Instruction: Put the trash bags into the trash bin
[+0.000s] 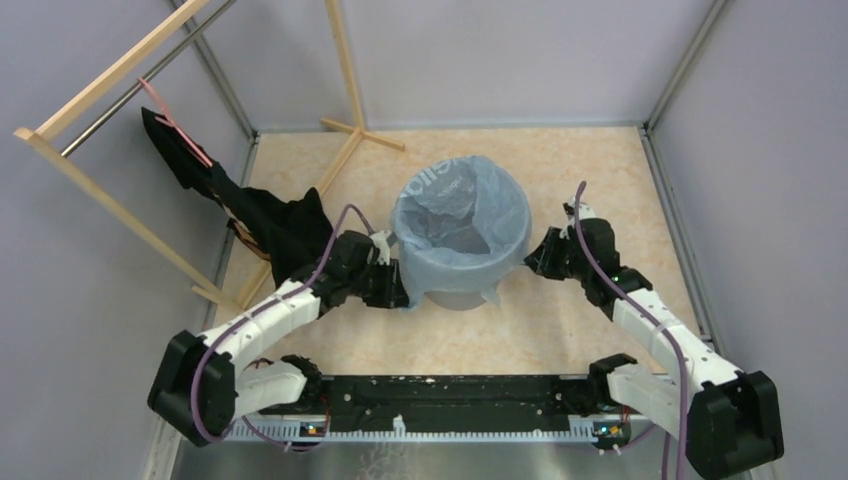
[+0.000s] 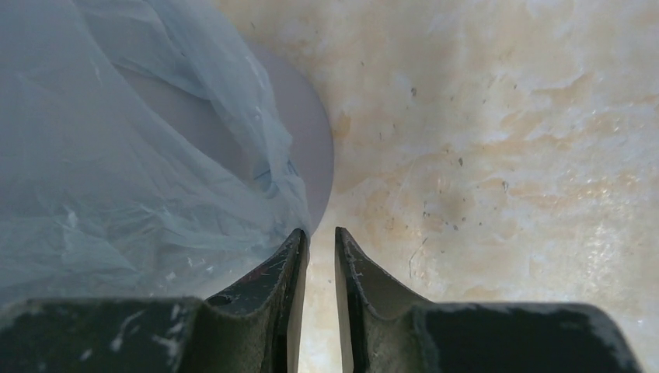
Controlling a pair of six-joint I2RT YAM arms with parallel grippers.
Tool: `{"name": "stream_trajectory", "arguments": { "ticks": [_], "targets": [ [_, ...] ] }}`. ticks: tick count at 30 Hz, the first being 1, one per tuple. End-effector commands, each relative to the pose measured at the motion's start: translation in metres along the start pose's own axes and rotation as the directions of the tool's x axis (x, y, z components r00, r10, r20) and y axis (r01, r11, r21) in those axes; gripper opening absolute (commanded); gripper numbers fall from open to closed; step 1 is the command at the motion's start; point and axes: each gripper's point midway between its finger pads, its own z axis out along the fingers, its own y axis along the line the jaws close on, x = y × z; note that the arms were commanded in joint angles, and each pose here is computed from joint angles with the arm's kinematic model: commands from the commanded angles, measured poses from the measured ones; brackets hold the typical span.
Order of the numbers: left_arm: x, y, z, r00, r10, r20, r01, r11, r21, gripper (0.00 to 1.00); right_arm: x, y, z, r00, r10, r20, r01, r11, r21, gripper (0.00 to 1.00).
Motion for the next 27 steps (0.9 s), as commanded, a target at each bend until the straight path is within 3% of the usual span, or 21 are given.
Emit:
{"name": "stream_trajectory", "arguments": {
  "ticks": [1, 7, 11, 12, 17, 20, 23, 27],
  "targets": [
    [0.002, -0.015, 0.025, 1.000, 0.011, 0.023, -0.011, 0.999, 0.030, 0.31, 0.011, 0.002, 0.016, 0.999, 0.039, -0.017, -0.039, 0.998, -0.048, 0.19],
    [0.009, -0.016, 0.039, 1.000, 0.022, -0.020, -0.022, 1.000, 0.008, 0.29, 0.015, -0.001, 0.019, 0.999, 0.026, -0.041, -0.028, 0.999, -0.037, 0.19],
    [0.003, -0.012, 0.029, 0.999, 0.042, 0.012, -0.041, 0.999, -0.035, 0.31, 0.006, -0.010, 0.012, 0.999, 0.001, -0.054, 0.001, 0.999, 0.048, 0.21],
    [0.000, -0.013, 0.024, 0.998, 0.048, 0.026, -0.047, 0.998, -0.045, 0.34, -0.001, -0.010, 0.007, 0.999, -0.002, -0.046, 0.006, 0.998, 0.068, 0.25],
    [-0.005, -0.014, 0.001, 0.997, 0.038, 0.069, -0.032, 0.996, -0.079, 0.67, -0.037, -0.011, -0.031, 0.999, -0.013, 0.052, 0.004, 0.985, 0.172, 0.53],
    [-0.002, -0.011, -0.016, 0.997, -0.004, 0.075, 0.014, 0.991, -0.130, 0.74, -0.065, -0.011, -0.057, 0.991, -0.029, 0.132, -0.003, 0.972, 0.236, 0.66],
    [-0.002, -0.015, -0.036, 0.994, -0.030, 0.102, 0.044, 0.990, -0.134, 0.81, -0.092, -0.005, -0.083, 0.981, -0.077, 0.180, 0.025, 0.962, 0.273, 0.72],
    [-0.007, -0.021, -0.062, 0.984, -0.015, 0.179, 0.036, 0.993, -0.117, 0.82, -0.129, 0.011, -0.117, 0.958, -0.152, 0.244, 0.078, 0.955, 0.287, 0.76]
  ]
}}
